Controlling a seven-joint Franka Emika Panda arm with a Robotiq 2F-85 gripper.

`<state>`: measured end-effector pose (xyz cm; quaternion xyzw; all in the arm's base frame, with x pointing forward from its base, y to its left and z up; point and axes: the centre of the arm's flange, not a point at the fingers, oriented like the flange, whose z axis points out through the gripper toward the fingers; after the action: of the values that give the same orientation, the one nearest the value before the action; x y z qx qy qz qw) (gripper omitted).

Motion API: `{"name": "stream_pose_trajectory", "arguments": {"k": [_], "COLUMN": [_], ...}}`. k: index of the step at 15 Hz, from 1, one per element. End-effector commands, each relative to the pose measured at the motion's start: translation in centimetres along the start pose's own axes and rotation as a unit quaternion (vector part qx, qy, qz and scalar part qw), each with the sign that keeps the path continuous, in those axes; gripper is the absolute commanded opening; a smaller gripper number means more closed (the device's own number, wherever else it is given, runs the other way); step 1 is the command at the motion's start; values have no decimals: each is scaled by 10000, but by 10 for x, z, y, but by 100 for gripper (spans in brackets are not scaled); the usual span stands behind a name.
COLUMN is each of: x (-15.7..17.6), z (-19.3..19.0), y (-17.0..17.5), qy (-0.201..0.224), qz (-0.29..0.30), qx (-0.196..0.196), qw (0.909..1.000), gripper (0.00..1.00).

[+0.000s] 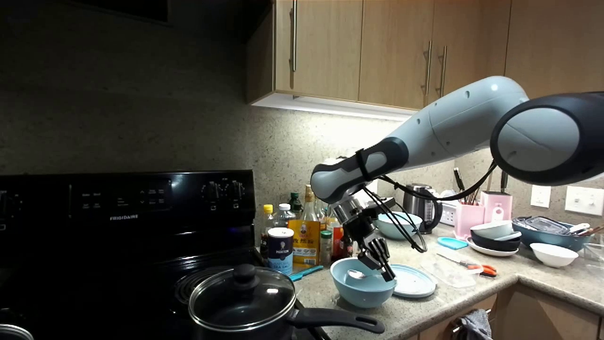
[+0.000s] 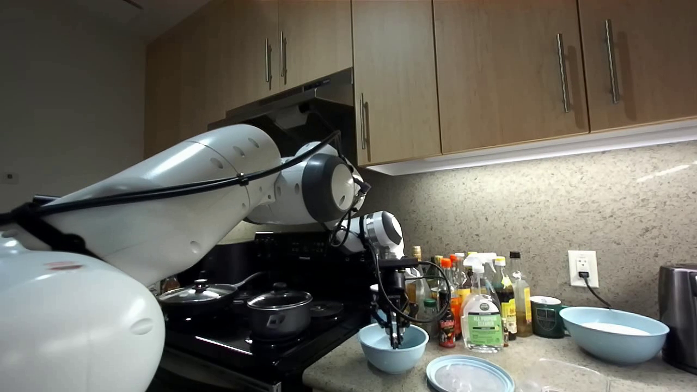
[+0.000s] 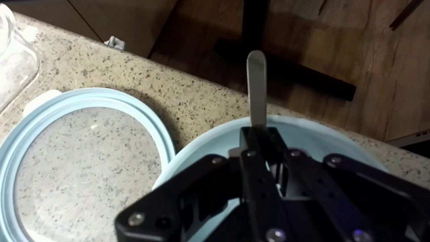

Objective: Put the silver spoon inside the bowl on the left.

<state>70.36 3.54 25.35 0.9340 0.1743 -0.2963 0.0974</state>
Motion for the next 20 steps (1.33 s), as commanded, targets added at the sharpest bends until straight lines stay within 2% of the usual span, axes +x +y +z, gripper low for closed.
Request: {"name": "stream_pose_trajectory", "arguments": {"k": [1, 3, 4, 5, 7, 10, 13, 14, 15, 18, 20], "x": [21, 25, 26, 27, 27, 25, 9, 14, 13, 15, 15], "z": [-16, -19, -21, -23, -26, -31, -38, -25, -27, -25, -24], "y": [23, 29, 31, 33, 36, 39, 31, 31, 30, 30, 30], "qy": [31, 68, 88, 117, 175, 237, 342, 396, 416, 400, 396], "qz": [-14, 36, 84, 96, 120, 115, 202, 257, 259, 254, 253], "qx": [-163, -223, -265, -305, -333, -340, -486, -295, -310, -309, -308], "qw": [9999, 9997, 9996, 9994, 9992, 9991, 9980, 9984, 9983, 9984, 9984], "gripper": [3, 3, 36, 38, 49, 69, 88, 95, 76, 94, 95]}}
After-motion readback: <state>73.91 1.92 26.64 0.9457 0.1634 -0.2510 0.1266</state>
